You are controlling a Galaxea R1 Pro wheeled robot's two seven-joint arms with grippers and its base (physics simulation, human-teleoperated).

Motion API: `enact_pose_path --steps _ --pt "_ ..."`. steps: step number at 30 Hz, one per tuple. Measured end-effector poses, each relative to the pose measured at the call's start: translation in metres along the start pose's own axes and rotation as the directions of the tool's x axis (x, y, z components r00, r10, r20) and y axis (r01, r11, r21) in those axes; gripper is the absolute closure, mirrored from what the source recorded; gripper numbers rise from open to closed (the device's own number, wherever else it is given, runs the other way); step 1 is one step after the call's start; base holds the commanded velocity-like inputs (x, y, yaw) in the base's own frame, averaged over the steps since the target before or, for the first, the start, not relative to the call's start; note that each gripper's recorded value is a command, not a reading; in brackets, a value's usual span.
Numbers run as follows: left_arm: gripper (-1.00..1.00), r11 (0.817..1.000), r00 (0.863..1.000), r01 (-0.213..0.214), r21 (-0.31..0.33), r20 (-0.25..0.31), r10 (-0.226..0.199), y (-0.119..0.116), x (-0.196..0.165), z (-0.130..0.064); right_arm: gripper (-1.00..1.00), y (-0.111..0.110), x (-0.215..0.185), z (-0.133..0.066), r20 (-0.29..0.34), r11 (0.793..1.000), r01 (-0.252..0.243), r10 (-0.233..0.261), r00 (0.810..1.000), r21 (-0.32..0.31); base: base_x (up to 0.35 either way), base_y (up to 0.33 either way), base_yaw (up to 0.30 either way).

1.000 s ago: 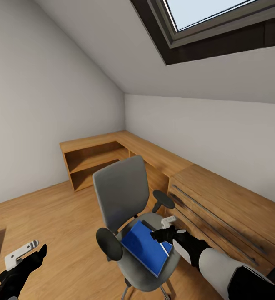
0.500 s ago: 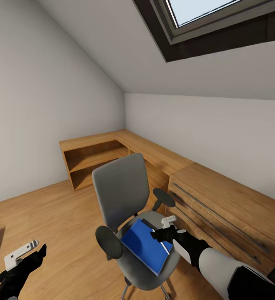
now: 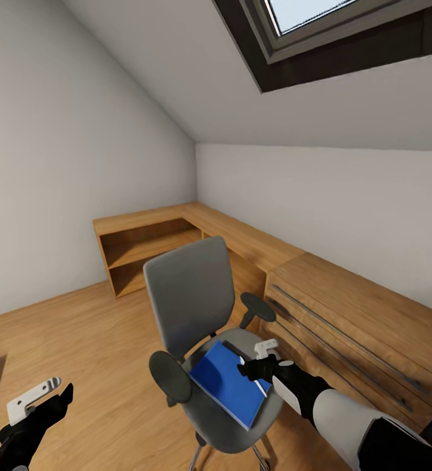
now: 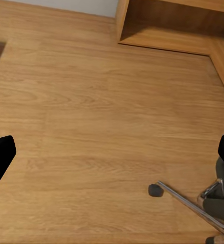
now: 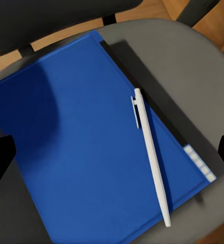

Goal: In the bedroom, organize the workspace by keeping the computer under the desk, ensuring the monitor is on the desk, placing the keyboard on the desk next to the monitor, placing the mouse on the desk next to the keyboard, moving the folder from the swivel chair onto the desk next to the mouse, stacking the notebook on top of the folder with the pen on top of the notebook, and positioning the swivel chair next to the desk.

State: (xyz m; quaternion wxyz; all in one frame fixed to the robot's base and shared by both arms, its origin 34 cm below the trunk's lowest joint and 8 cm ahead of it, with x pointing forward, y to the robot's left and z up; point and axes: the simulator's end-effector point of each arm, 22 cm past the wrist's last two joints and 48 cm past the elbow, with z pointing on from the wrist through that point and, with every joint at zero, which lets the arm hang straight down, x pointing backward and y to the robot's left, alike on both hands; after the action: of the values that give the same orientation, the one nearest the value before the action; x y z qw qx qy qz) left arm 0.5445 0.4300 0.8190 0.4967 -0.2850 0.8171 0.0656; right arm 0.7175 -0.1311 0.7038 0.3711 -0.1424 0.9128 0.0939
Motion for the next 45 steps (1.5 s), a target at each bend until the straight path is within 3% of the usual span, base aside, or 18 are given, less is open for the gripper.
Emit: enact_pose_path --steps 23,45 --pt "-1.00 1.000 1.000 0.000 0.001 0.001 0.000 0.007 0.032 0.018 -1.00 -0.015 0.029 0.026 -0.005 0.999 -0.004 0.004 1.000 0.054 0.000 0.000 0.000" --pt "-1.00 1.000 1.000 0.001 0.000 0.001 -0.001 0.015 0.066 0.035 -1.00 -0.018 0.058 0.051 -0.005 0.998 -0.004 0.004 1.000 0.055 0.000 0.000 0.000"
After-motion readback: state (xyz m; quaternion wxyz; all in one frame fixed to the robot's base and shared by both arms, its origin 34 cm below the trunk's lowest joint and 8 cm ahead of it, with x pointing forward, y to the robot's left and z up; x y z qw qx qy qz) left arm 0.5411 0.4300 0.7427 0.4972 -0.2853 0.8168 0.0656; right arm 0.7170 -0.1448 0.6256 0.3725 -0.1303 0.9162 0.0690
